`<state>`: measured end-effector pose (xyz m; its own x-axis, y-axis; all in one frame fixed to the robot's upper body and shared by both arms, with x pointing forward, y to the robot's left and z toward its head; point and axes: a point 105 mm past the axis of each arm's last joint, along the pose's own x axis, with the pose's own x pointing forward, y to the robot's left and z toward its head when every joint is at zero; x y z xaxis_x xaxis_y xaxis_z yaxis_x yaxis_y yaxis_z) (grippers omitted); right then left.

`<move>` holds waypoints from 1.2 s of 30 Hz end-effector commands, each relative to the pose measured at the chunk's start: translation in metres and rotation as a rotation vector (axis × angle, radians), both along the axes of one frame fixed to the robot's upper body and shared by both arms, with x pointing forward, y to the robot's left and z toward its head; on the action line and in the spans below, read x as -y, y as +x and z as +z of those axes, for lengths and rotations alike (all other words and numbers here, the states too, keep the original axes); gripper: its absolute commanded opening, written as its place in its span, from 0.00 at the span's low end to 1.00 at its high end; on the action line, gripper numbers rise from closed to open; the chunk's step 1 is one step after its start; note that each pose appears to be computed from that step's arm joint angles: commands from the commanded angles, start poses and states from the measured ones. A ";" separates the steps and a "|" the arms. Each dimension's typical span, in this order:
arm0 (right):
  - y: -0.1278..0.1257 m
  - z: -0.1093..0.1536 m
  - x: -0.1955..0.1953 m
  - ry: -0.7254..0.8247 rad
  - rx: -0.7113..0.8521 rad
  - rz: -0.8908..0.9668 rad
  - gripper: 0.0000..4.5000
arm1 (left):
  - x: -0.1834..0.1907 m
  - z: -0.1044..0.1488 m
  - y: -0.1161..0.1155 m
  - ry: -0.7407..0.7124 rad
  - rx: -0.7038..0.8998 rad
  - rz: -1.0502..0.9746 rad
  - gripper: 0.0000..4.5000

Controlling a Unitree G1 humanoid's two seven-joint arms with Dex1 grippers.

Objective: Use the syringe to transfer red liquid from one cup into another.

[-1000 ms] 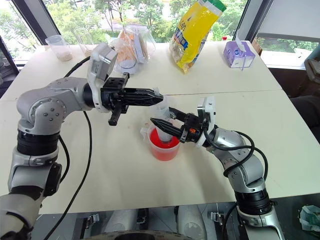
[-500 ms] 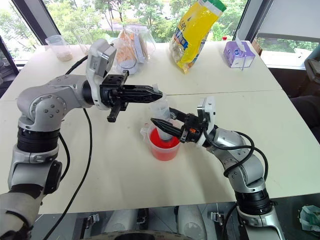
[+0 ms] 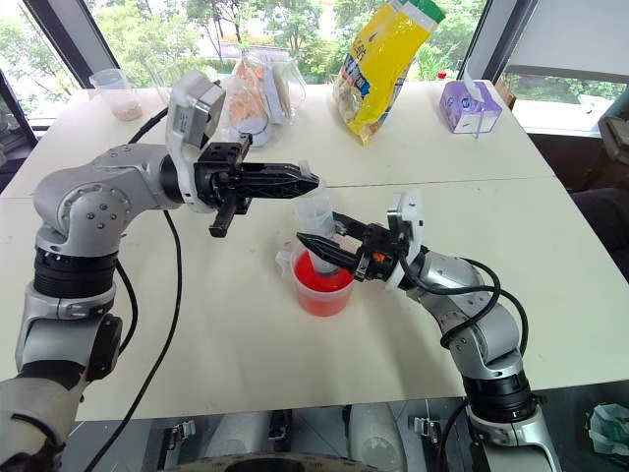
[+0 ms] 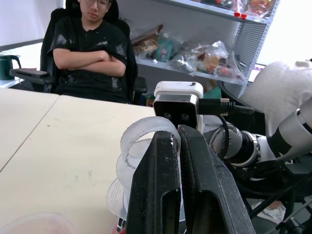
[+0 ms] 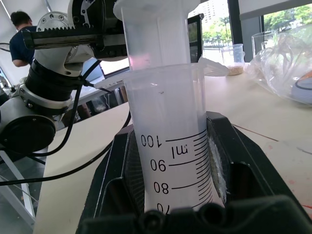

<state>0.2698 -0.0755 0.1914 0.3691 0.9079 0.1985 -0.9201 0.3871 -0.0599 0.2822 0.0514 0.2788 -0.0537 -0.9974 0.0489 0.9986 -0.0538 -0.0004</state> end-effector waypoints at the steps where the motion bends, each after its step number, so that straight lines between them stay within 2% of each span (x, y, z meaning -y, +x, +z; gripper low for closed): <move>1: -0.004 0.016 -0.001 -0.009 0.052 0.022 0.31 | -0.014 0.026 0.001 -0.053 0.113 0.064 0.01; 6: -0.007 0.040 0.003 0.021 0.092 0.019 0.31 | -0.020 0.013 0.001 -0.023 0.059 0.077 0.01; 7: -0.008 0.043 0.003 0.027 0.095 0.021 0.31 | -0.022 0.011 0.001 -0.018 0.048 0.079 0.07; 9: -0.010 0.048 0.003 0.037 0.095 0.025 0.31 | -0.024 0.008 0.000 -0.012 0.033 0.083 0.22; 16: -0.013 0.057 0.003 0.060 0.089 0.027 0.31 | -0.034 0.008 0.000 -0.007 0.033 0.123 0.98; 23: -0.013 0.069 0.005 0.083 0.098 0.024 0.31 | -0.060 0.016 0.006 -0.012 0.051 0.230 0.99; 27: -0.006 0.096 0.008 0.154 0.123 0.019 0.31 | -0.080 0.027 0.017 -0.033 0.074 0.328 0.99; 32: 0.019 0.131 0.016 0.228 0.176 -0.015 0.31 | -0.092 0.036 0.025 -0.056 0.097 0.392 0.99; 36: 0.046 0.133 0.014 0.255 0.189 -0.039 0.31 | -0.092 0.033 0.027 -0.052 0.104 0.402 0.99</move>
